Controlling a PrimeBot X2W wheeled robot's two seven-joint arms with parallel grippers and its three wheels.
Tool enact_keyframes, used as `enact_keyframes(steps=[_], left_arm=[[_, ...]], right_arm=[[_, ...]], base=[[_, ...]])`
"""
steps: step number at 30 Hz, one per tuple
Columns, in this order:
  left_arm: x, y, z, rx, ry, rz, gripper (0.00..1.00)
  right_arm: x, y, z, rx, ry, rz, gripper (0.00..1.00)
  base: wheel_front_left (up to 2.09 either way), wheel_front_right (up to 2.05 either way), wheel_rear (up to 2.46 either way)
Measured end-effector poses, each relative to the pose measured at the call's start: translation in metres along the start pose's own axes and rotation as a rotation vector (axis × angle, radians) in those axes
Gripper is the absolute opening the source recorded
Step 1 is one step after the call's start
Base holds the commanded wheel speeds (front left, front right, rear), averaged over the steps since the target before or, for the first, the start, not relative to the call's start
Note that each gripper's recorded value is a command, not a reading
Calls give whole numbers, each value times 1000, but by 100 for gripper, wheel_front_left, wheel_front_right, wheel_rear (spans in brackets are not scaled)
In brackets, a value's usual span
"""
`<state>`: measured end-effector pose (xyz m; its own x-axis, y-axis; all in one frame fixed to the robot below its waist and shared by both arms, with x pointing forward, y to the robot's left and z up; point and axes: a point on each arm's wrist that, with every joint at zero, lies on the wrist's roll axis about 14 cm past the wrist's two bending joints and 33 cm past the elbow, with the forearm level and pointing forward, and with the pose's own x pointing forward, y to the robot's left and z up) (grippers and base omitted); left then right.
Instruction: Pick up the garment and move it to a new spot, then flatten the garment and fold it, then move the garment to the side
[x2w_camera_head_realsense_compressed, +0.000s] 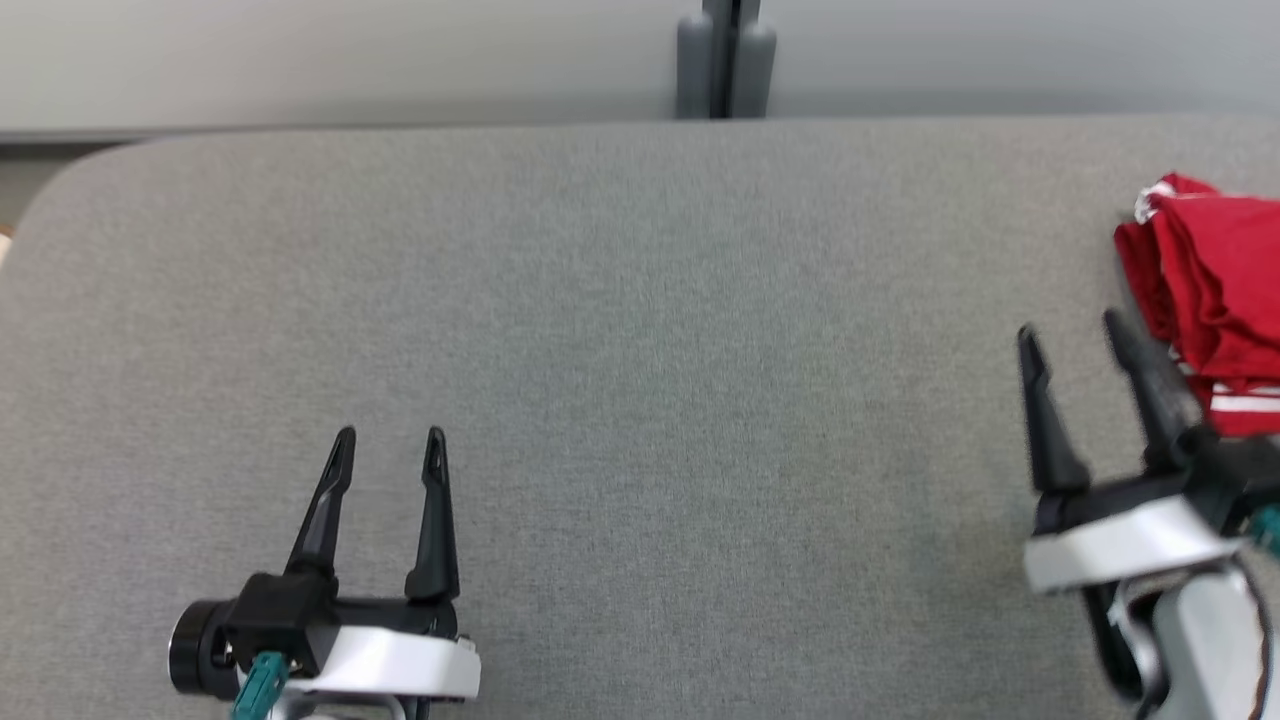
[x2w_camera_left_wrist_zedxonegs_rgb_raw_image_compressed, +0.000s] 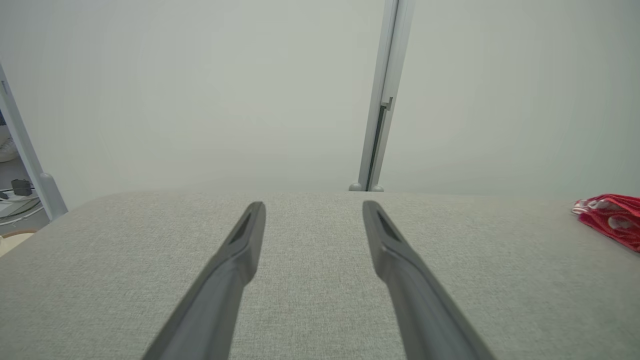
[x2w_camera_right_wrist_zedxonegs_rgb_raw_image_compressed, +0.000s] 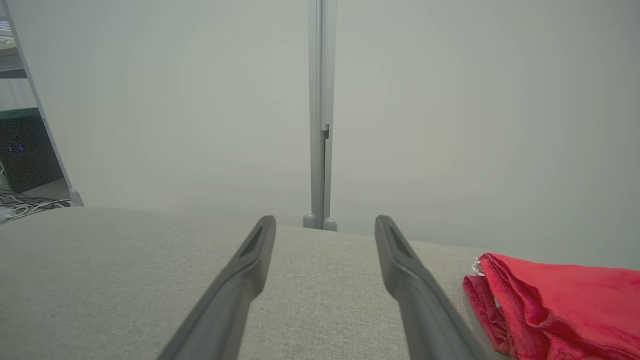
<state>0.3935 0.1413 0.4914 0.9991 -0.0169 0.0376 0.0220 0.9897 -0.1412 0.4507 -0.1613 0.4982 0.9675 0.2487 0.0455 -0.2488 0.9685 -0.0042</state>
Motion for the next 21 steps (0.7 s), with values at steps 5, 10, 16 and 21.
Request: enact_keyframes(steps=[5,10,16,21], left_arm=[[-25,7,19,-10,-44,26,100],[-50,14,37,0,-97,38,100],[-65,16,38,4,-100,37,100],[-69,12,32,22,-80,17,100]], right_arm=[[-36,30,14,51,-53,-12,100],[-74,37,15,92,-57,-63,100],[-95,54,6,112,-25,-45,100],[-97,61,8,117,-32,-29,100]], base=[[0,0,0],[0,0,0],[0,0,0],[0,0,0]])
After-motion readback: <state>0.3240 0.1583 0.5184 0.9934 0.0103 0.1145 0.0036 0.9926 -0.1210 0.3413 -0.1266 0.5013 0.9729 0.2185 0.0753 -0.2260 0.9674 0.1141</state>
